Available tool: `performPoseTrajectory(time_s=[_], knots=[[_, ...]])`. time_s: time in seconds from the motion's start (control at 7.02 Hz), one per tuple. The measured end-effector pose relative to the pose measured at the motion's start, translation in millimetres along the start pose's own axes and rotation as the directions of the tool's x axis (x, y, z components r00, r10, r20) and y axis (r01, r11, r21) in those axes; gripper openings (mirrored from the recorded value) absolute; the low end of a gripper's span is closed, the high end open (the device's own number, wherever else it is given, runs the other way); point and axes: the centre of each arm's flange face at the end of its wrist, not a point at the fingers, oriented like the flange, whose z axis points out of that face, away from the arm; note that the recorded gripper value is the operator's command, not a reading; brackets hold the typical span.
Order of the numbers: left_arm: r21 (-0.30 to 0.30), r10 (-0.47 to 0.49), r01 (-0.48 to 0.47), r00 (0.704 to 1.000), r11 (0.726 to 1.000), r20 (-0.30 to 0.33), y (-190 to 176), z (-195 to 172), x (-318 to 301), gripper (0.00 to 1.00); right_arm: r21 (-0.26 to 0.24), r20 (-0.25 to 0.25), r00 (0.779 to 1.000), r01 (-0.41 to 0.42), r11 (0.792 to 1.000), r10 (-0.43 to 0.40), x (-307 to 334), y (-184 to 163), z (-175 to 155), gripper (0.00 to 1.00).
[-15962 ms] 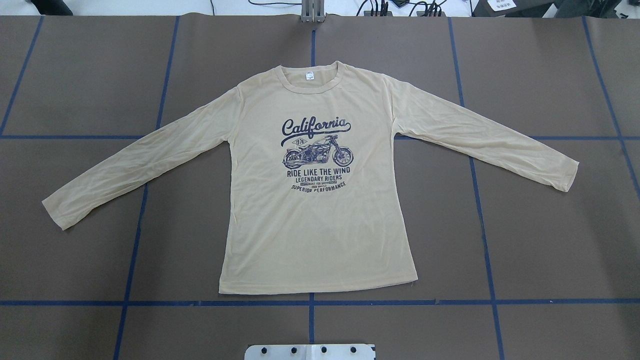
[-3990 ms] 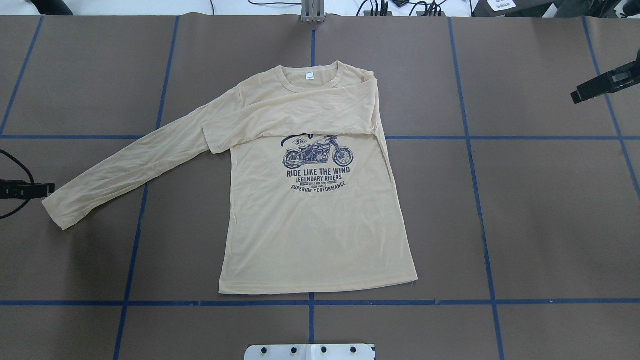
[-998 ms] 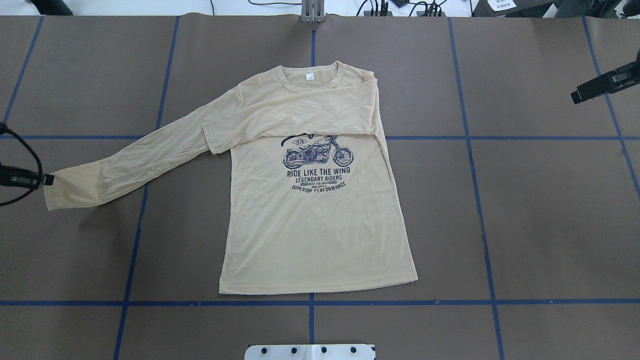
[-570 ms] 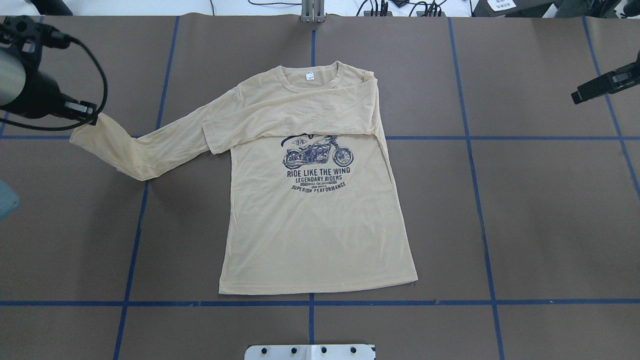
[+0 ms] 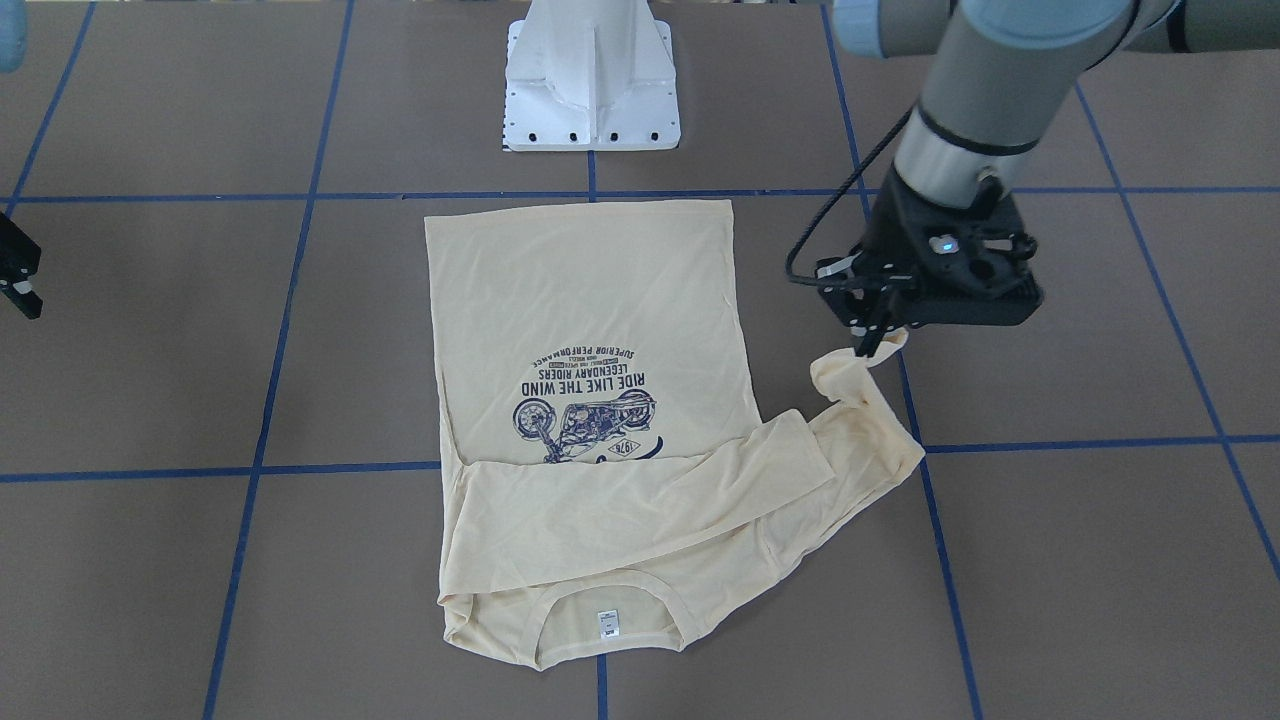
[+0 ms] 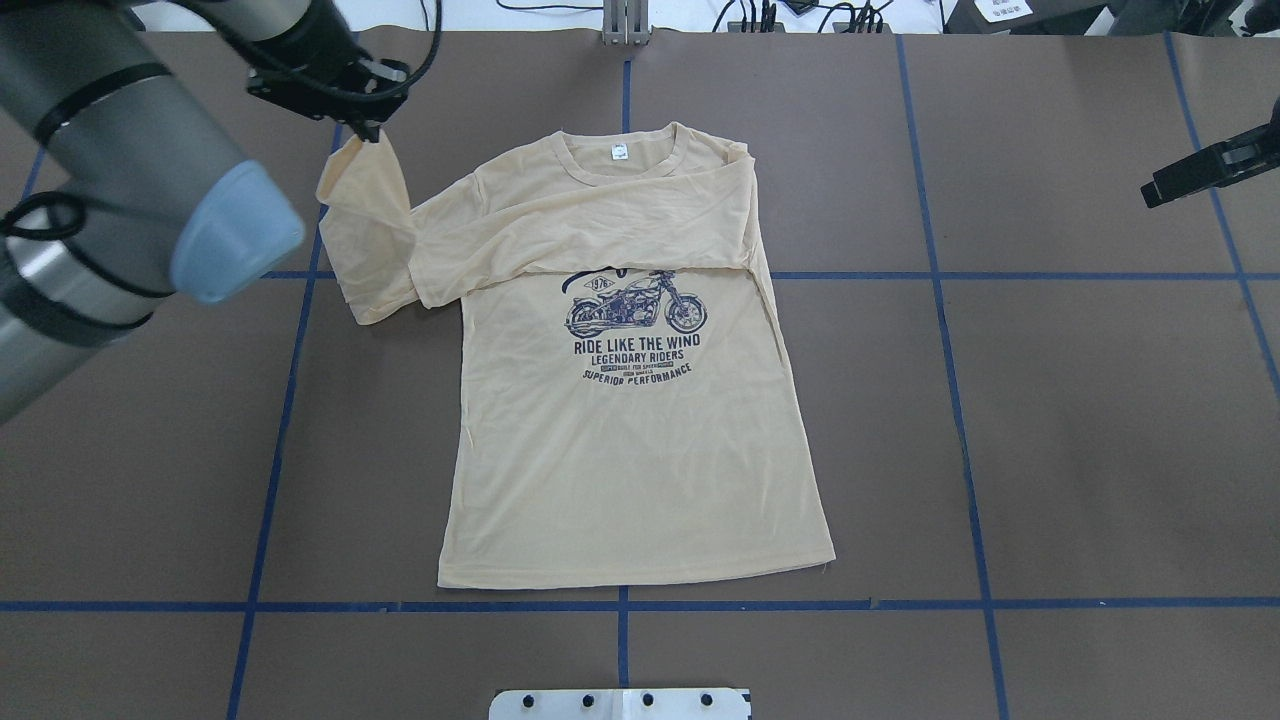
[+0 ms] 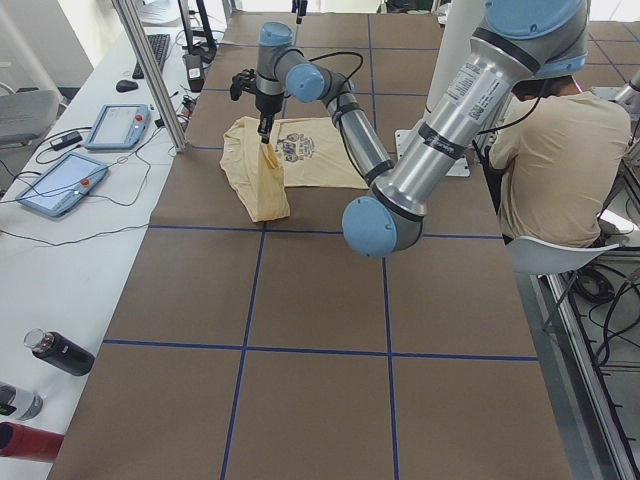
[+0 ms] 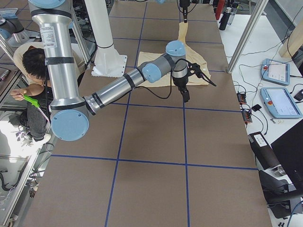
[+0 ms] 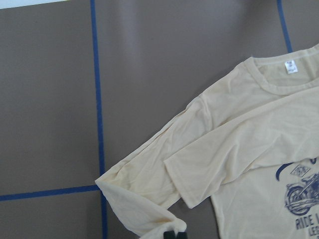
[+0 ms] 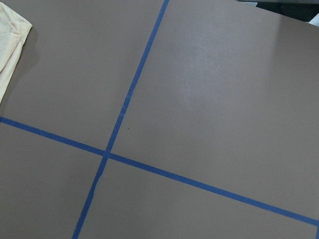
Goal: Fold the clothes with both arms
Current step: 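Lift the sleeve with the left gripper and lay it across the shirt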
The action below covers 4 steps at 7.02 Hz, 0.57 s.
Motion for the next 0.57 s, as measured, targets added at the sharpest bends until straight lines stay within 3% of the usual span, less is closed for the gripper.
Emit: performPoseTrajectory(time_s=[0.29, 0.57], knots=[[-0.039, -0.142, 0.142, 0.990, 0.989, -0.010, -49, 28, 127, 0.00, 0.000, 0.000, 1.000, 0.000, 1.000, 0.000, 0, -1, 0, 1.00], [-0.016, -0.257, 0.257, 0.965, 0.966, -0.050, -58, 85, 210, 0.00, 0.000, 0.000, 1.000, -0.001, 1.000, 0.001, 0, -1, 1, 1.00]])
